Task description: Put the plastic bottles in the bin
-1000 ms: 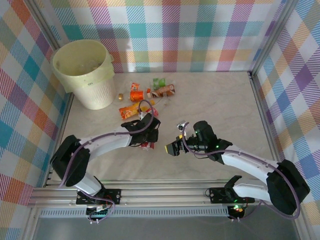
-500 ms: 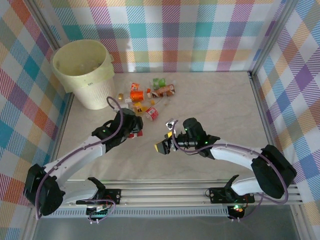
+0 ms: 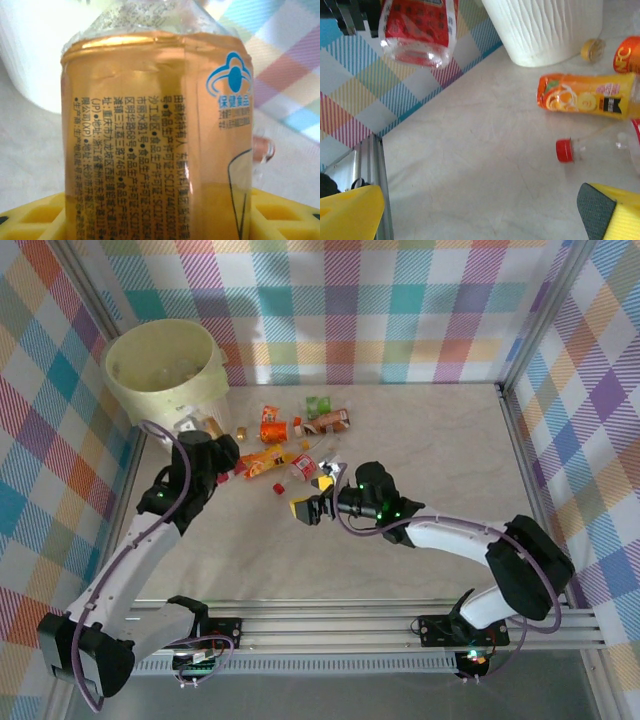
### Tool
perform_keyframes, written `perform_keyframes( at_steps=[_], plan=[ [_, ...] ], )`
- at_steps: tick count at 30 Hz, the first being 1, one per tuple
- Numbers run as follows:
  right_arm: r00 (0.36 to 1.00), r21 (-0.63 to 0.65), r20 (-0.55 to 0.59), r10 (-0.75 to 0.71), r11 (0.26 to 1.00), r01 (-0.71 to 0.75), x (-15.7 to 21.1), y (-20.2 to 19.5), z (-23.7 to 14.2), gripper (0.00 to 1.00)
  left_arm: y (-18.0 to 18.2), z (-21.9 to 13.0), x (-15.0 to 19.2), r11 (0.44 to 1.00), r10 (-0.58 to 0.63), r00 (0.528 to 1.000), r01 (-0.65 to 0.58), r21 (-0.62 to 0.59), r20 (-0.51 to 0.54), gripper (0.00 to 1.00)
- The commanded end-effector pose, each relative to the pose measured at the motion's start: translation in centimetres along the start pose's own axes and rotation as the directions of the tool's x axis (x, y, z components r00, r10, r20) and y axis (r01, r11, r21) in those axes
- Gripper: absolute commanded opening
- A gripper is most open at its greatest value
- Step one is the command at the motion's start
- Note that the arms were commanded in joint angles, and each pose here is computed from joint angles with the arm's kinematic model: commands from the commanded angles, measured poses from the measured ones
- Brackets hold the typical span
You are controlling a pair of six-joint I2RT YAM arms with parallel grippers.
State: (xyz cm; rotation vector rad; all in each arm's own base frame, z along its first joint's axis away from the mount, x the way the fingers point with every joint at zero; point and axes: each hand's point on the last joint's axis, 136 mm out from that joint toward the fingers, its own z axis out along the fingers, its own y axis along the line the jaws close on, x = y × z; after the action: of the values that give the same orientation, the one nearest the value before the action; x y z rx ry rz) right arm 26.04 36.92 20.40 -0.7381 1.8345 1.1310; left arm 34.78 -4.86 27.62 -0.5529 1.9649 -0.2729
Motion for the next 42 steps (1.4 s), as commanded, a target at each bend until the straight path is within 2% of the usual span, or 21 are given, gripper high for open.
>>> perform_keyframes(
  at_steps=[1,10,16,21,24,28,34,42],
  plan=[
    [0.994,-0.039,0.094,-0.052,0.998,0.056,-3.4,1.5,0.8,1.00,-1.6,-1.7,-5.7,0.999,0.003,0.990,-0.008,0.037,0.144,0.61],
    [0.994,-0.037,0.096,-0.047,0.998,0.050,-3.4,1.9,0.4,1.00,-2.7,-1.4,-16.6,0.998,0.069,0.910,-0.057,-0.041,0.410,0.61],
    [0.996,-0.003,0.071,-0.044,0.999,0.044,-2.3,1.6,-0.8,1.00,-2.8,-0.4,-22.2,0.993,0.094,0.855,-0.048,-0.103,0.509,0.61],
    [0.997,0.025,0.063,-0.050,0.999,0.048,-1.9,1.4,-1.7,1.00,-1.2,1.0,-25.9,0.985,0.078,0.812,0.029,-0.172,0.579,0.61],
    [0.996,0.042,0.067,-0.057,0.998,0.054,-2.2,1.4,-2.2,1.00,0.0,3.1,-26.8,0.974,0.056,0.818,0.080,-0.210,0.573,0.61],
    [0.994,0.060,0.078,-0.078,0.995,0.074,-3.4,1.8,-3.1,1.00,2.0,5.4,-26.9,0.938,0.082,0.836,0.119,-0.325,0.542,0.60],
    [0.991,0.073,0.062,-0.118,0.991,0.113,-3.6,2.1,-3.9,1.00,5.2,8.6,-26.7,0.895,0.052,0.854,0.189,-0.404,0.517,0.60],
    [0.997,0.053,0.012,-0.073,0.996,0.072,-1.9,2.0,-3.8,1.00,7.4,11.5,-26.7,0.818,0.111,0.894,0.166,-0.551,0.434,0.60]
  ],
)
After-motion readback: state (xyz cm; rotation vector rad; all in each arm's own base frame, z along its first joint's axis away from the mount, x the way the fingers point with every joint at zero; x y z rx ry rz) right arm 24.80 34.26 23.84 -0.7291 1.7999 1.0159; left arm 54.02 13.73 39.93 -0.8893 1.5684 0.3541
